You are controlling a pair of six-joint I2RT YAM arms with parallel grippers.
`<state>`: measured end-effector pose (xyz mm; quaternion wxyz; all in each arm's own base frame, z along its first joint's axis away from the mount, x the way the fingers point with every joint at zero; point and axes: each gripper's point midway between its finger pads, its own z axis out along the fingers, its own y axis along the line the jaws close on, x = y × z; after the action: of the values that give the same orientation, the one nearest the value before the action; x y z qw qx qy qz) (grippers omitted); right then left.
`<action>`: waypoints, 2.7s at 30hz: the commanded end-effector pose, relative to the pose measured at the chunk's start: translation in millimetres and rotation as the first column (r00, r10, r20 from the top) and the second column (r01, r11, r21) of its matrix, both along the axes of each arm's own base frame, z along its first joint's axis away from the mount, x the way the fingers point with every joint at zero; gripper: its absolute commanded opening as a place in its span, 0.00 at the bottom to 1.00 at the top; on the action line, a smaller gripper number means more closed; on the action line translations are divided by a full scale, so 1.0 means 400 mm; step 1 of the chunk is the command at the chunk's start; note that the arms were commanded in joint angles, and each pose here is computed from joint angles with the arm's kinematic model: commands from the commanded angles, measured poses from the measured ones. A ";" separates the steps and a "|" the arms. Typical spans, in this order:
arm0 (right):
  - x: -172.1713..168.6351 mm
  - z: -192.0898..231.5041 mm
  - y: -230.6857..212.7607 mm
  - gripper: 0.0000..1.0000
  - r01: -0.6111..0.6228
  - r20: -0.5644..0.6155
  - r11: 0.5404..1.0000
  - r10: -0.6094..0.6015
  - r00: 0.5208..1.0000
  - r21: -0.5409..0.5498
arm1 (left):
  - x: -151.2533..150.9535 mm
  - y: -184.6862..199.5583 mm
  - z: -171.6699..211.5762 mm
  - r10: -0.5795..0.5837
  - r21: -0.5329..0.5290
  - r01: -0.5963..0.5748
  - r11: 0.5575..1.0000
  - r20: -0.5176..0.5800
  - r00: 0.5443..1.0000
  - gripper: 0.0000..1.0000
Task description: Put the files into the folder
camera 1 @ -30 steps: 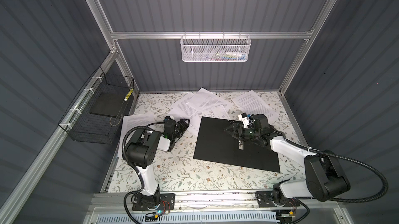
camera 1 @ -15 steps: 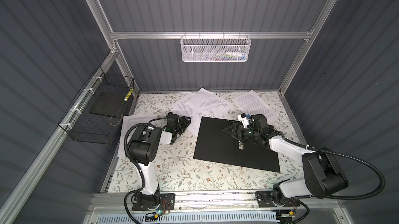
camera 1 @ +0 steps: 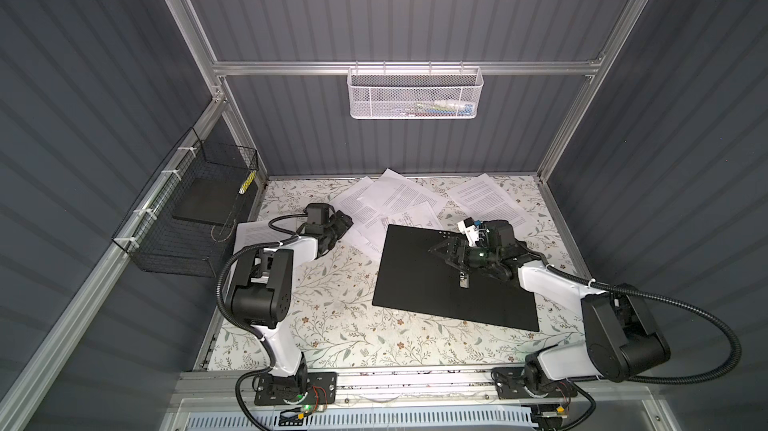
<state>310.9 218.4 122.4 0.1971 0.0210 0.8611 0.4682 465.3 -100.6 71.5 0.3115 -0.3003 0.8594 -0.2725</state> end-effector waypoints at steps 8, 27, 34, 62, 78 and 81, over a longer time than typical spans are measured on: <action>0.130 -0.011 0.070 0.86 -0.014 0.050 0.976 0.026 0.998 -0.218 | 0.000 0.034 -0.087 -0.047 0.010 0.049 0.999 -0.139 0.989 0.84; 0.340 -0.137 0.369 0.41 -0.182 0.028 0.948 0.196 0.980 -0.263 | 0.008 -0.028 -0.135 -0.132 -0.145 0.113 0.983 -0.128 0.983 0.86; 0.340 -0.192 0.404 0.41 -0.212 -0.009 0.940 0.217 0.976 -0.267 | 0.022 -0.067 -0.130 -0.161 -0.250 0.139 0.958 -0.073 0.984 0.91; 0.330 -0.238 0.440 0.40 -0.258 -0.074 0.942 0.247 0.966 -0.217 | -0.027 -0.149 -0.094 -0.070 -0.367 0.069 0.928 0.009 0.997 0.85; 0.323 -0.229 0.448 0.40 -0.275 -0.078 0.942 0.265 0.961 -0.191 | 0.065 -0.021 -0.126 0.039 -0.327 -0.031 0.944 0.017 0.999 0.58; 0.325 -0.229 0.446 0.40 -0.275 -0.081 0.944 0.264 0.961 -0.184 | 0.073 -0.014 -0.132 0.051 -0.329 -0.043 0.943 0.015 0.999 0.49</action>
<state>444.2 393.9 36.1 0.1251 -0.1054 0.9022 0.3990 499.9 -112.9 46.7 0.2969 -0.3462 0.7754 -0.4368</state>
